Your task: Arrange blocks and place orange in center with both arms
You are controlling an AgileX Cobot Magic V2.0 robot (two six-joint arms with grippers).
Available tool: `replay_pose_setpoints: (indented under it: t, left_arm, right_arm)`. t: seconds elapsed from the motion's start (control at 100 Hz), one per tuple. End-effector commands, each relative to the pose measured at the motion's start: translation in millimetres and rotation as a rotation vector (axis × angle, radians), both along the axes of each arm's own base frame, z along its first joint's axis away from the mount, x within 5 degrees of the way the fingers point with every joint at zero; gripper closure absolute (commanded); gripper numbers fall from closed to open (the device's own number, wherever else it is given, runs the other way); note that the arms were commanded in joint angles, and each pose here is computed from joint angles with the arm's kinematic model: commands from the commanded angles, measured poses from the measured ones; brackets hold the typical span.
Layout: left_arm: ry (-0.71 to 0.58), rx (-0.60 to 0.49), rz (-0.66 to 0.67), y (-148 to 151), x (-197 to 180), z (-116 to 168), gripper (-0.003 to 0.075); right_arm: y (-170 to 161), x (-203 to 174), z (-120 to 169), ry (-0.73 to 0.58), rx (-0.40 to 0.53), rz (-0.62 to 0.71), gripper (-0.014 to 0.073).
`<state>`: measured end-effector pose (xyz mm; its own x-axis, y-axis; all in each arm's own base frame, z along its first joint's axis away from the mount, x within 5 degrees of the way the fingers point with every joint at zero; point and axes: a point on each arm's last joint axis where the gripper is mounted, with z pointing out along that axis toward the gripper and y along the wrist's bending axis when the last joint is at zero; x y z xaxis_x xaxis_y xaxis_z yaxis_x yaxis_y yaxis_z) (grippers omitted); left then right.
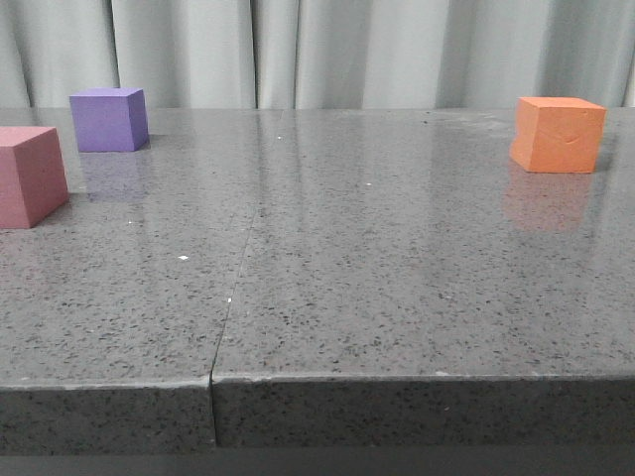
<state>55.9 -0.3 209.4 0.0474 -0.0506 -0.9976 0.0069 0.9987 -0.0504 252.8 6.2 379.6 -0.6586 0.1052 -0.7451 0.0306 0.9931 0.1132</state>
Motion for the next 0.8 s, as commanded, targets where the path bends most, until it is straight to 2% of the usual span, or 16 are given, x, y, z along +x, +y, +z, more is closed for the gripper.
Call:
replay_pose_setpoints:
  t: [0.0, 0.19, 0.46, 0.58, 0.69, 0.79]
  left_arm:
    - [-0.07, -0.008, 0.003, 0, -1, -5, 0.0741]
    - [-0.07, -0.008, 0.003, 0, -1, -5, 0.0741]
    - [-0.07, -0.008, 0.003, 0, -1, -5, 0.0741]
    - [-0.07, -0.008, 0.003, 0, -1, -5, 0.0741]
    - [-0.07, -0.008, 0.003, 0, -1, -5, 0.0741]
    - [-0.07, -0.008, 0.003, 0, -1, -5, 0.0741]
  right_arm:
    - [6, 10, 22, -0.052, 0.011, 0.025, -0.0038]
    - [24, 44, 29, 0.056, 0.02, 0.091, -0.0038]
    - [29, 92, 25, 0.193, 0.013, 0.104, -0.0038]
    - [28, 109, 21, 0.225, 0.006, 0.065, -0.0038]
    - [23, 122, 16, 0.237, -0.039, 0.018, -0.0038]
    - [25, 131, 11, 0.243, -0.028, 0.022, -0.0038]
